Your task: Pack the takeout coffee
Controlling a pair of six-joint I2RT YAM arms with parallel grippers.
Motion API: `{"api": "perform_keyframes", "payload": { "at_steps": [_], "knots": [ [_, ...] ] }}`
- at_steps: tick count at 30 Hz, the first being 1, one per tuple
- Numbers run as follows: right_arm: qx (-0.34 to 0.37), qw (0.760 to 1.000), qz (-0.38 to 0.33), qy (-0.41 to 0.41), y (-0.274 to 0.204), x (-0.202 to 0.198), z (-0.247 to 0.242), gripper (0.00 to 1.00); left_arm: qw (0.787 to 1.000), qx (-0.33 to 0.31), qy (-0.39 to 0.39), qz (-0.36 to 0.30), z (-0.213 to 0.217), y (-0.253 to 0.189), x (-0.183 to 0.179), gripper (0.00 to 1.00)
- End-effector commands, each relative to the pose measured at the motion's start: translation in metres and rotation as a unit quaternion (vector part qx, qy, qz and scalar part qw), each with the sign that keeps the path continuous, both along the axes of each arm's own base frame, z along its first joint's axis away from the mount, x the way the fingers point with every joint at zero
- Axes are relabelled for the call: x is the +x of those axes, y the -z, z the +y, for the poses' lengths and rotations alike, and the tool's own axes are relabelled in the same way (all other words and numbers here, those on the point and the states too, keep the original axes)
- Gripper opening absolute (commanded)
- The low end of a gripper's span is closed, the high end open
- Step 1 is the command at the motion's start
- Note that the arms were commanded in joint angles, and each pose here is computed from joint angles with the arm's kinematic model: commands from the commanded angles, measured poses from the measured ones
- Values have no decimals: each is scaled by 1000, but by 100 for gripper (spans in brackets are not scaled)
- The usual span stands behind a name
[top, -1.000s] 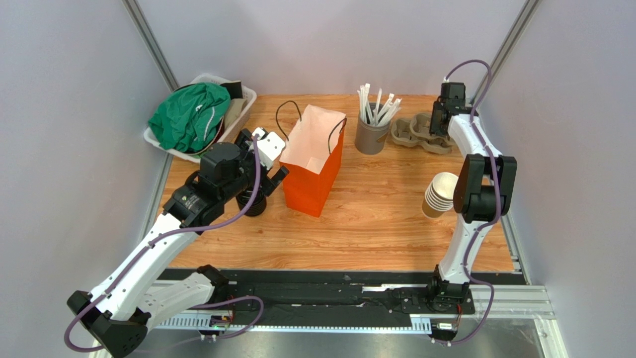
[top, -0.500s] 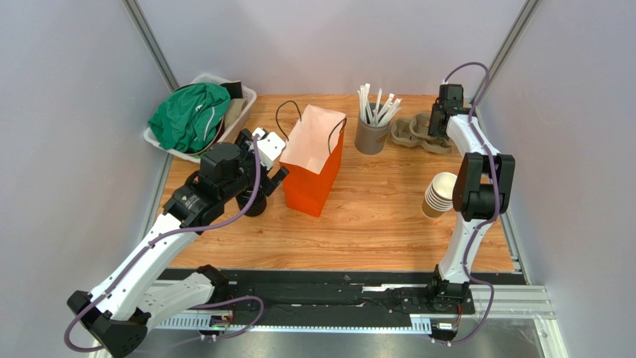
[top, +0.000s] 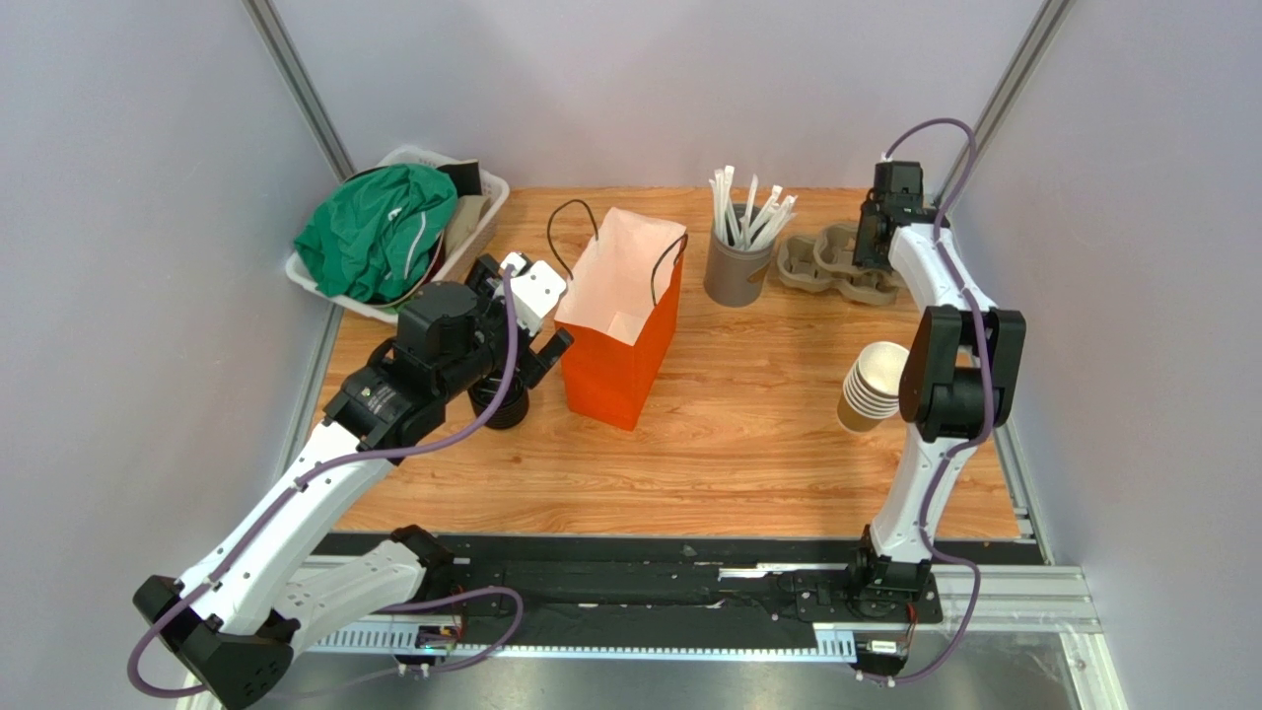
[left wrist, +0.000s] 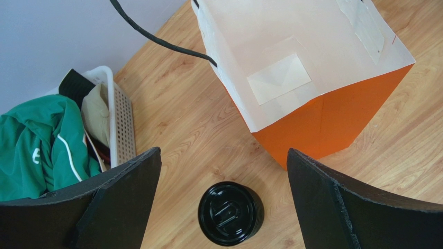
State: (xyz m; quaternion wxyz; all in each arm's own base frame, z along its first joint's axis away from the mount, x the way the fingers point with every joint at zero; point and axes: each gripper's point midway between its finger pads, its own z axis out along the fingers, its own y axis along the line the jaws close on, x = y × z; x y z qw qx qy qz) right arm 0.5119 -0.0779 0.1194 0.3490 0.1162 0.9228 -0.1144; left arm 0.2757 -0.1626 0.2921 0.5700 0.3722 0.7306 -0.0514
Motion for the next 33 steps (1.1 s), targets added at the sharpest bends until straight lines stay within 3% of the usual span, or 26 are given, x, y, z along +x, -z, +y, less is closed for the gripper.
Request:
{"api": "perform_keyframes", "payload": {
  "at_steps": [1,14,15,22,29,33],
  "knots": [
    [-17,997,-81,-4,-85,5,0,22,999,-10,-14,-28,4,-27,6,99],
    [-27,980,-169,-104,-218,-23,45,21,996,47,-44,-66,26,-73,15,99],
    [-22,972,-190,-139,-239,-24,74,21,996,42,-49,-65,28,-78,17,99],
    [-67,933,-241,-260,-300,-38,154,22,994,18,-75,-80,31,-125,30,99],
    [-87,894,-273,-344,-318,-39,218,22,995,16,-90,-25,21,-106,66,99],
    [-93,866,-269,-411,-314,-50,253,21,997,-19,-75,-9,13,-108,74,99]
  ]
}}
